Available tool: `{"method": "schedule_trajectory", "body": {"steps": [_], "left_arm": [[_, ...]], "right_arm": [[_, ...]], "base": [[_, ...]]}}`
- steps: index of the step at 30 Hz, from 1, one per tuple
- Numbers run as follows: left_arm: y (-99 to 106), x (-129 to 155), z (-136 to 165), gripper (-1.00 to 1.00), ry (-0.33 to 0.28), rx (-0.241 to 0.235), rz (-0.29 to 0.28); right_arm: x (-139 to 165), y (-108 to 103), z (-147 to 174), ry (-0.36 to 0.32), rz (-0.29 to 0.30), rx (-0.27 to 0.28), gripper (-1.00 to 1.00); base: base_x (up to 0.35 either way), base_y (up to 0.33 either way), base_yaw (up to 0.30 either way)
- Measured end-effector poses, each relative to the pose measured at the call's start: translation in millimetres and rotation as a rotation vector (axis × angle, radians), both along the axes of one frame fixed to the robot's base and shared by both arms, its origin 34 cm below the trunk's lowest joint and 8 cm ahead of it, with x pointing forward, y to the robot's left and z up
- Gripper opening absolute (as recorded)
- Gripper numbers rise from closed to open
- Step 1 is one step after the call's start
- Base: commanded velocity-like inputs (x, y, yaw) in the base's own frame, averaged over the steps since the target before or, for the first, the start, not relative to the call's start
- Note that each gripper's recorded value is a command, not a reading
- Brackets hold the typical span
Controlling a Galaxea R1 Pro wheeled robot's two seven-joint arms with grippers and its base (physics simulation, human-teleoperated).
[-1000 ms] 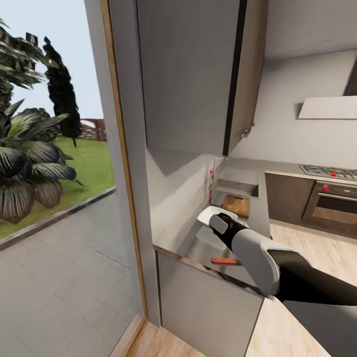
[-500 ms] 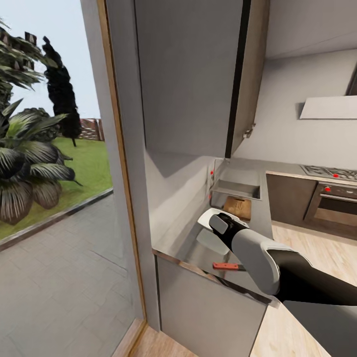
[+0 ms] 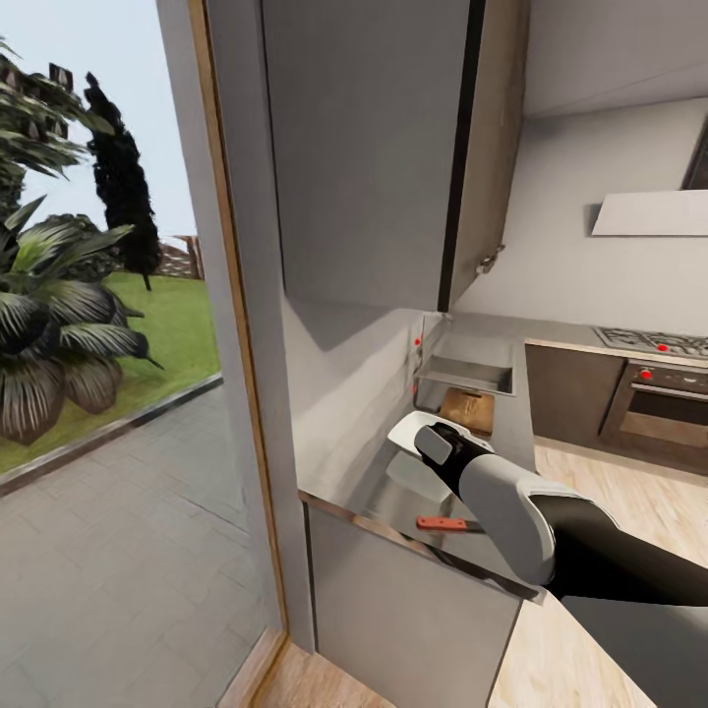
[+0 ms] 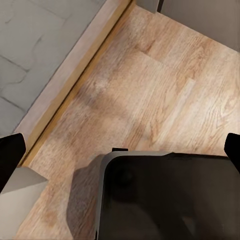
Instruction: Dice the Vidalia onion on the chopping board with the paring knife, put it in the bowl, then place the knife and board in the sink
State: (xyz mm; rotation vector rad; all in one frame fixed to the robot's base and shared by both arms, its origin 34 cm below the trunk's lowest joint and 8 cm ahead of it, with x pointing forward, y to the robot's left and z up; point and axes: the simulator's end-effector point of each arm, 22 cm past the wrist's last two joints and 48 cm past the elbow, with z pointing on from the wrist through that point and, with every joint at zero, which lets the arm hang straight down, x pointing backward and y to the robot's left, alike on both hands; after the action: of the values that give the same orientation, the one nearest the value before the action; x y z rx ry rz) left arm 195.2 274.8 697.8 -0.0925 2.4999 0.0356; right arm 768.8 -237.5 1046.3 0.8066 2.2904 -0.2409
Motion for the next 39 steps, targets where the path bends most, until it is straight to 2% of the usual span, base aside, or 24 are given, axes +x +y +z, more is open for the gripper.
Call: {"method": "schedule_trajectory", "body": {"steps": [39], "left_arm": [[-0.3,-8.9,-2.9,1.0,0.027,-0.001,0.0]], "right_arm": [[-2.0,0.5,-18.7,0.028,0.001,0.002,1.0]], "base": [[-0.017,0.0,0.0]]}}
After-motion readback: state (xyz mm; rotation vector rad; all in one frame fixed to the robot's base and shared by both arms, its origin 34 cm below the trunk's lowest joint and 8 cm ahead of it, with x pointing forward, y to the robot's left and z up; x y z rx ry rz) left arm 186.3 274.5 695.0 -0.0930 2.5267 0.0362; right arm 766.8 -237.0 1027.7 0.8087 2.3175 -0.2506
